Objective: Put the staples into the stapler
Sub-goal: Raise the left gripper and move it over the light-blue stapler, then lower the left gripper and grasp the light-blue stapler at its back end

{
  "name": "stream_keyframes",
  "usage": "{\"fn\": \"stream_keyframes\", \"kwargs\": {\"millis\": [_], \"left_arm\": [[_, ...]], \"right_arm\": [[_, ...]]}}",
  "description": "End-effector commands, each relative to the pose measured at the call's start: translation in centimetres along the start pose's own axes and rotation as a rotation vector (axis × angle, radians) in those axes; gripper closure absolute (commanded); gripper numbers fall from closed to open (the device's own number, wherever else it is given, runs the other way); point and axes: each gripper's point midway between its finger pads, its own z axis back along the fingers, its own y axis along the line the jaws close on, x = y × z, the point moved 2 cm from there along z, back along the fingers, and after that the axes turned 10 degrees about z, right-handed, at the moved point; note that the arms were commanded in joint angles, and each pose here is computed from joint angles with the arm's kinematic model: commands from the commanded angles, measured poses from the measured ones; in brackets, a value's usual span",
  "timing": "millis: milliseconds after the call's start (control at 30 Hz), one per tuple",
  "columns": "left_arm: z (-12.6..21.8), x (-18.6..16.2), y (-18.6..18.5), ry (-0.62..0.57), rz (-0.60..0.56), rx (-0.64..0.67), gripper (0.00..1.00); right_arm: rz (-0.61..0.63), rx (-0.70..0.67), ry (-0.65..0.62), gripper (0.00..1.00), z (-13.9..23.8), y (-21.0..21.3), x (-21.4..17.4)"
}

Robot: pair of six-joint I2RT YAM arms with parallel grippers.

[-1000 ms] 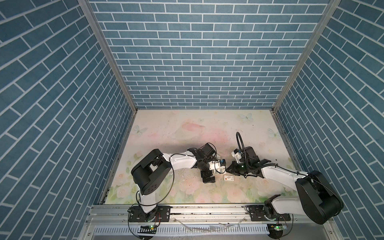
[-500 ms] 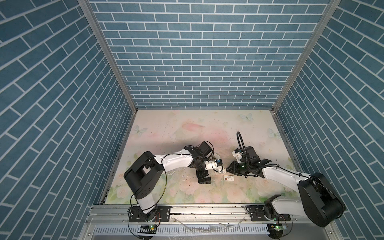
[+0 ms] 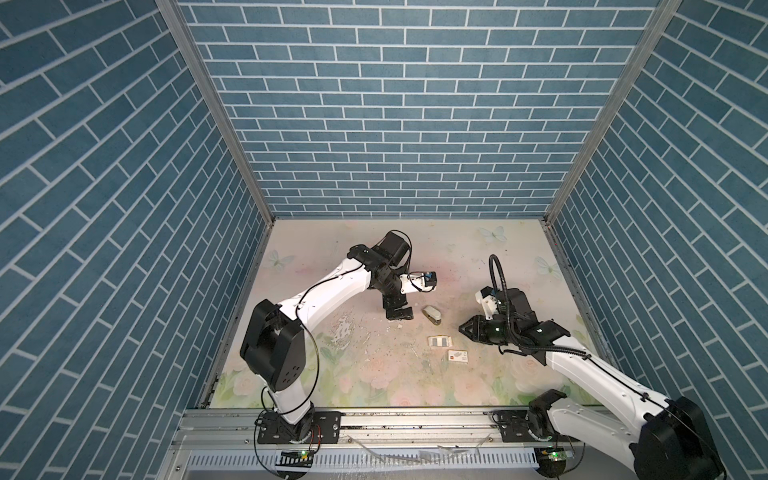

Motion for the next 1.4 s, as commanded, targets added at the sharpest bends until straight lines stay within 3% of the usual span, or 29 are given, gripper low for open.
{"fn": "stream_keyframes", "kwargs": {"millis": [0, 200, 433, 567, 733, 1000, 1367], "left_arm": [[-1.4, -3.3, -0.3, 0.151, -0.057, -0.070, 0.01], [-4.2, -4.6, 1.4, 0.219, -0.116, -0.050, 0.03], [-5.8, -4.8, 2.7, 0.263, -0.150, -0.045, 0.12], [-6.5, -5.6, 3.0, 0.303, -0.171, -0.052, 0.21], [-7.4, -6.0, 3.4, 0.324, -0.185, -0.048, 0.41], [-8.2, -6.3, 3.5, 0.324, -0.180, -0.043, 0.36], [-8.3, -6.5, 2.6, 0.326, -0.172, -0.078, 0.51]], "right_arm": [[-0.052, -0.036, 0.018, 0.73, 0.9, -0.6, -0.6], [-0.085, -0.030, 0.006, 0.74, 1.1, -0.9, -0.6], [-0.109, -0.028, -0.005, 0.74, 1.2, -1.4, 0.1], [-0.121, -0.025, -0.019, 0.74, 1.3, -1.7, 0.5], [-0.127, -0.022, -0.035, 0.75, 1.5, -1.9, 0.8], [-0.136, -0.022, -0.040, 0.76, 1.4, -2.1, 1.0], [-0.137, -0.015, -0.044, 0.77, 1.1, -2.2, 1.4]]}}
